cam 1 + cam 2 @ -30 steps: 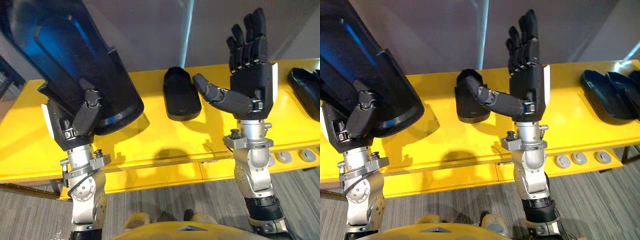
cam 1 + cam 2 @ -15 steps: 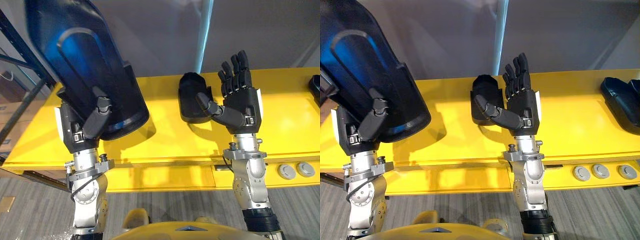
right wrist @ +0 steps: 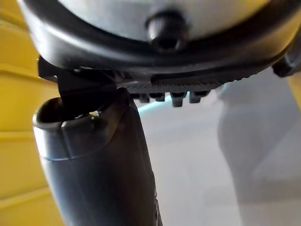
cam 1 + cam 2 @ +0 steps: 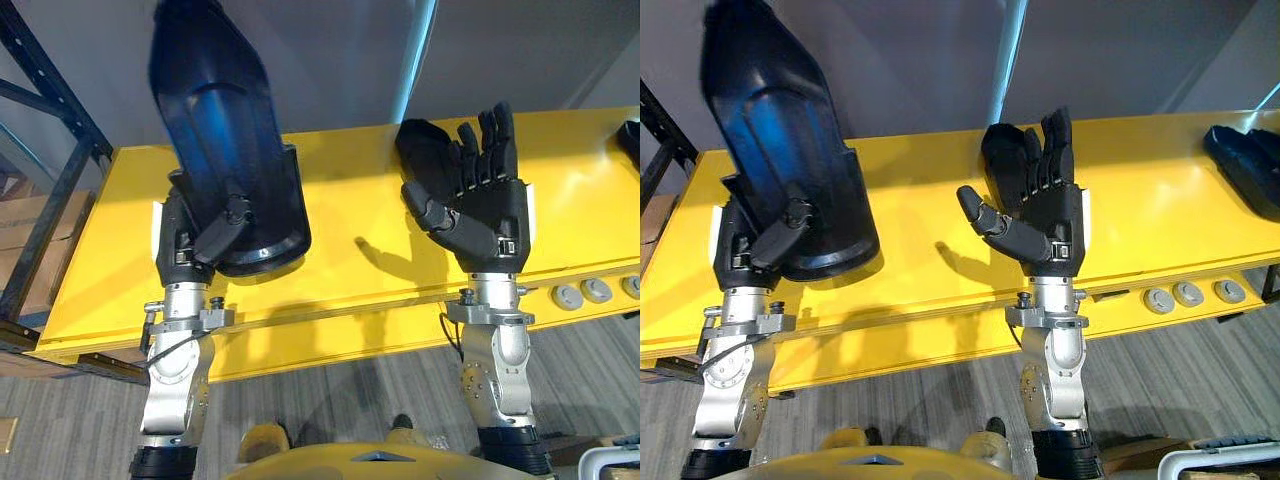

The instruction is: Walk over and take three plastic housings, then place them on the shelf

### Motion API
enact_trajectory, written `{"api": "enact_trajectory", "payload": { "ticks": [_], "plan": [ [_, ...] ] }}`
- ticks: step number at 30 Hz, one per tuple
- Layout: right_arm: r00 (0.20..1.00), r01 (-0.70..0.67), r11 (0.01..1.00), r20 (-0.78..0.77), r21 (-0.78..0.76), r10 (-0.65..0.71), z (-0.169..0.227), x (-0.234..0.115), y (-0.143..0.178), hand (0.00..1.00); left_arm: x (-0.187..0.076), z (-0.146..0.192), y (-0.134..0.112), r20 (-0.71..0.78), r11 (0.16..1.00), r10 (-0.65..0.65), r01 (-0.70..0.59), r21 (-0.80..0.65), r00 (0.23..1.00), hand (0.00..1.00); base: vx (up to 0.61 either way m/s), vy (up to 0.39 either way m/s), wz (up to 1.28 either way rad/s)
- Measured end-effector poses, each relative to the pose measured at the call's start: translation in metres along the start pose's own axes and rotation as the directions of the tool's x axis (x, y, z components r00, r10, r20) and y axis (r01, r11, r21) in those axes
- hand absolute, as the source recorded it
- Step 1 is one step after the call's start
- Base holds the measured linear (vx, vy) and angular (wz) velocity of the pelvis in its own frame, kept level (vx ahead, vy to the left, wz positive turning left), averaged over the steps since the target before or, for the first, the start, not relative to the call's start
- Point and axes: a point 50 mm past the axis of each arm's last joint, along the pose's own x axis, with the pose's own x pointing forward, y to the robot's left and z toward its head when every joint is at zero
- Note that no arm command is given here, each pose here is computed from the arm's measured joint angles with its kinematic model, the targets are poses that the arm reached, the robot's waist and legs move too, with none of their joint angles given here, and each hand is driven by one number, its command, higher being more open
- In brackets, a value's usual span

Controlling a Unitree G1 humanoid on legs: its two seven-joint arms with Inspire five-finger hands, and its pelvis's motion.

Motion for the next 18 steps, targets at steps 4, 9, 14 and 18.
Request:
{"api": "enact_trajectory", "payload": {
  "ticks": [4, 9, 14, 18],
  "plan": [
    [0.999, -0.033, 0.998, -0.033, -0.056, 0.031, 0.000, -0.001, -0.002, 1.00, -0.001, -0.007, -0.006, -0.059, 1.000, -0.013, 0.012, -0.027, 0.998, 0.00, -0.05, -0.075, -0.01],
    [0.997, -0.051, 0.990, -0.071, -0.130, 0.042, 0.003, 0.000, -0.013, 1.00, 0.006, -0.011, -0.010, -0.104, 0.997, 0.007, -0.014, -0.070, 0.995, 0.00, -0.03, -0.090, -0.14],
    [0.997, -0.051, 0.988, -0.062, -0.144, 0.042, 0.009, 0.002, -0.018, 1.00, 0.033, -0.021, -0.014, -0.148, 0.993, 0.061, -0.074, -0.088, 0.987, 0.00, -0.04, -0.020, -0.12],
    [0.995, -0.094, 0.989, -0.038, -0.114, 0.090, 0.014, 0.007, -0.011, 1.00, 0.052, -0.030, -0.012, -0.179, 0.990, 0.119, -0.130, -0.055, 0.977, 0.00, -0.06, -0.004, -0.15]
  ]
}}
